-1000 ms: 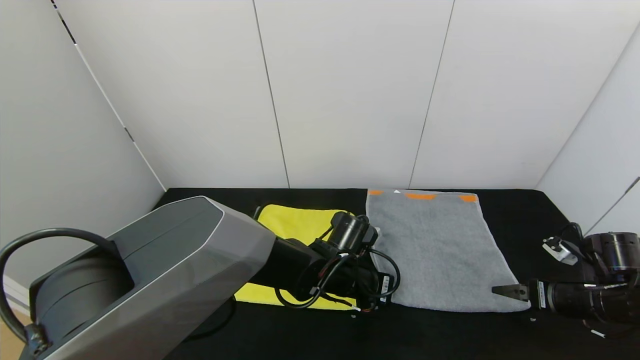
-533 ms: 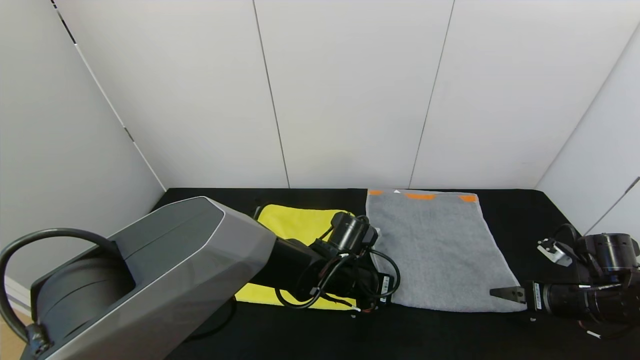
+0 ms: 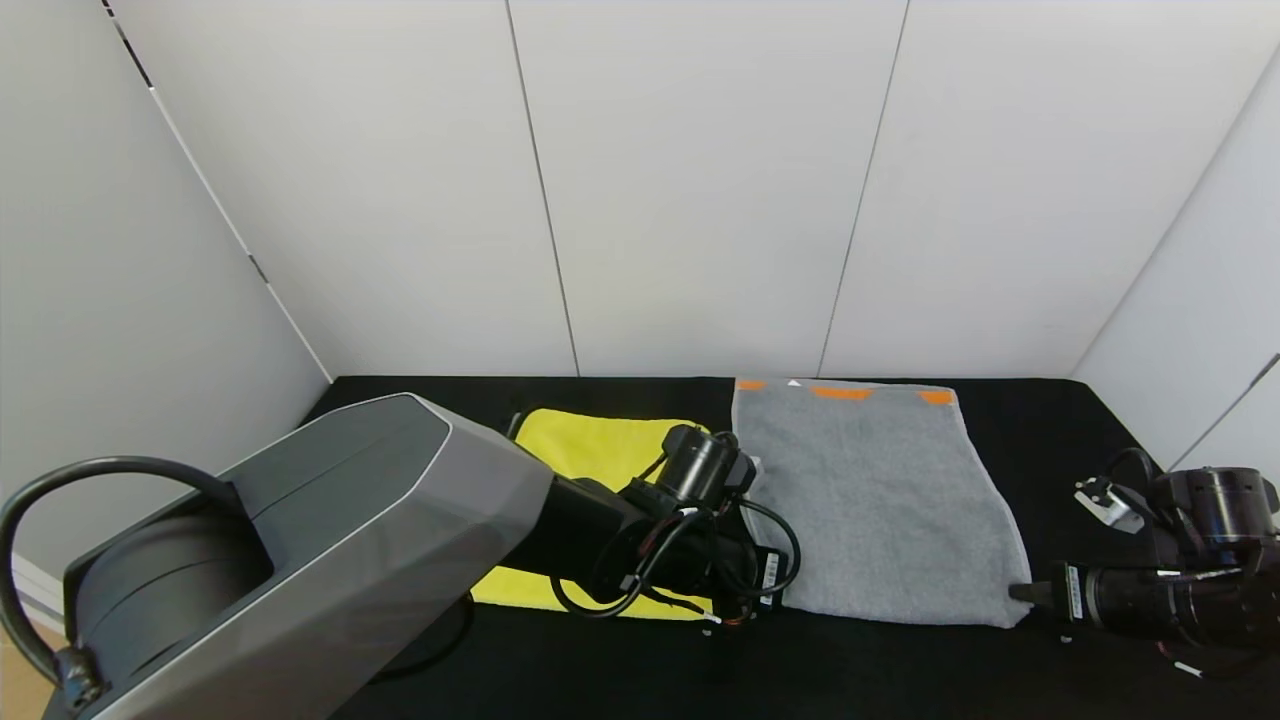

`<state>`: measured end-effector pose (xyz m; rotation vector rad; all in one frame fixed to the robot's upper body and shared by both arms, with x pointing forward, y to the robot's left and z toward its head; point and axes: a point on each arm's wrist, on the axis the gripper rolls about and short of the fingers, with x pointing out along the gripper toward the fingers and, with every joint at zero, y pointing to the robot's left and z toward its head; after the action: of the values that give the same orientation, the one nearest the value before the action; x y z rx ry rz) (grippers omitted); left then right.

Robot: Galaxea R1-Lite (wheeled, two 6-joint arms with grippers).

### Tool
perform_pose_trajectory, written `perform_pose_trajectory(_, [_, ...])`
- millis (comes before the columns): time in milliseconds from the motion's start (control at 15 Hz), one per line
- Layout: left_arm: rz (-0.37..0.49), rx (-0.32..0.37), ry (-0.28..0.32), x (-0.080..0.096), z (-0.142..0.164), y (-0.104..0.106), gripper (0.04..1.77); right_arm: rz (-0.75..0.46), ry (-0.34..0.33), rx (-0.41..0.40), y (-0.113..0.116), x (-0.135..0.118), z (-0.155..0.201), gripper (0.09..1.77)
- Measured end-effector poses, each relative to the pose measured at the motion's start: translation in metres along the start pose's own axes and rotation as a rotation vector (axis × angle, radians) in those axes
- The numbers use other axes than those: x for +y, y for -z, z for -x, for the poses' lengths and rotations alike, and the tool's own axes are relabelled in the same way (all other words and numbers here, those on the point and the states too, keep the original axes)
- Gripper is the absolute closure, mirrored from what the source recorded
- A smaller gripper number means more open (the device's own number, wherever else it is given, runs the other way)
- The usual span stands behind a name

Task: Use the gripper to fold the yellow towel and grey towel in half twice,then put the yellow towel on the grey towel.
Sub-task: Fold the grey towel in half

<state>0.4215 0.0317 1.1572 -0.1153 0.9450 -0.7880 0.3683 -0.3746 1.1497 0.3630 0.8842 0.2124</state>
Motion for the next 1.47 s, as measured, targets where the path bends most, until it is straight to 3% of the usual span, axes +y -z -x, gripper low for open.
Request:
perform_pose_trajectory(733, [0.004,-0.004,-0.008,-0.001,0.004,0.0,1.68,-0.001,0.001,-0.008,0.001,0.0,0.005,1.72])
perform_pose_trajectory(1467, [0.022,-0.027,-0.069,-0.025,0.047,0.013,1.68,0.012,-0.006,-0.045,0.023,0.018,0.046,1.72])
